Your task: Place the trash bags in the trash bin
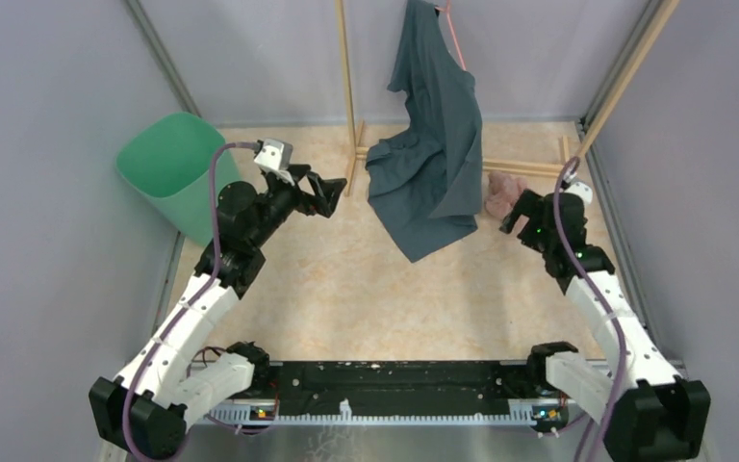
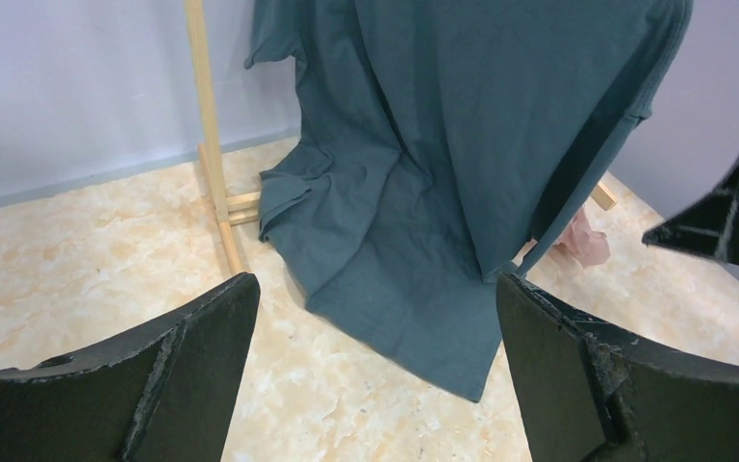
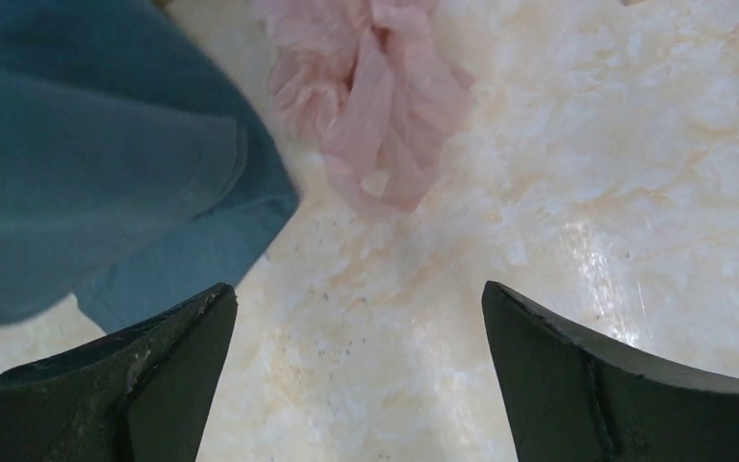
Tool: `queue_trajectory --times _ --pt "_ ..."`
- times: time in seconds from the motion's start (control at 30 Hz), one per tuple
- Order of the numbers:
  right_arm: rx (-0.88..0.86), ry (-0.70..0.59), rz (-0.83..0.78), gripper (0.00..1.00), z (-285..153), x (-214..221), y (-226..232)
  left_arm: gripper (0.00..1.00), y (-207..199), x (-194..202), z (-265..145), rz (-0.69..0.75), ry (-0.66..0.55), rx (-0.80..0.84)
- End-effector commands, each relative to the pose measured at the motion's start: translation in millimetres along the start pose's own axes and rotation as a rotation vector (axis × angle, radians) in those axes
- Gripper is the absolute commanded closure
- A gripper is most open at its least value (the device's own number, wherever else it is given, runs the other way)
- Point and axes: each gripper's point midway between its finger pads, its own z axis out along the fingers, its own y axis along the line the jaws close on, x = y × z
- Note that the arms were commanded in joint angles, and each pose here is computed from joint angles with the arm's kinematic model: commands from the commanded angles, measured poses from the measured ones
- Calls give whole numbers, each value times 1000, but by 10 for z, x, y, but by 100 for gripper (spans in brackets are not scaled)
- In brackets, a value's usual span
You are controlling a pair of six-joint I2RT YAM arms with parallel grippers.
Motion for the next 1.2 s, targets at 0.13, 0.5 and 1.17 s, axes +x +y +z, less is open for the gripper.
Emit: queue_trajectory --times 0.13,0.5,1.17 --pt "-120 -50 291 1 594 -466 -226 2 -108 -291 13 44 -66 38" --pt "-255 26 363 1 1355 -504 -118 2 -125 -269 37 55 -51 54" --pt "-375 144 211 100 595 652 495 2 64 151 266 122 82 -17"
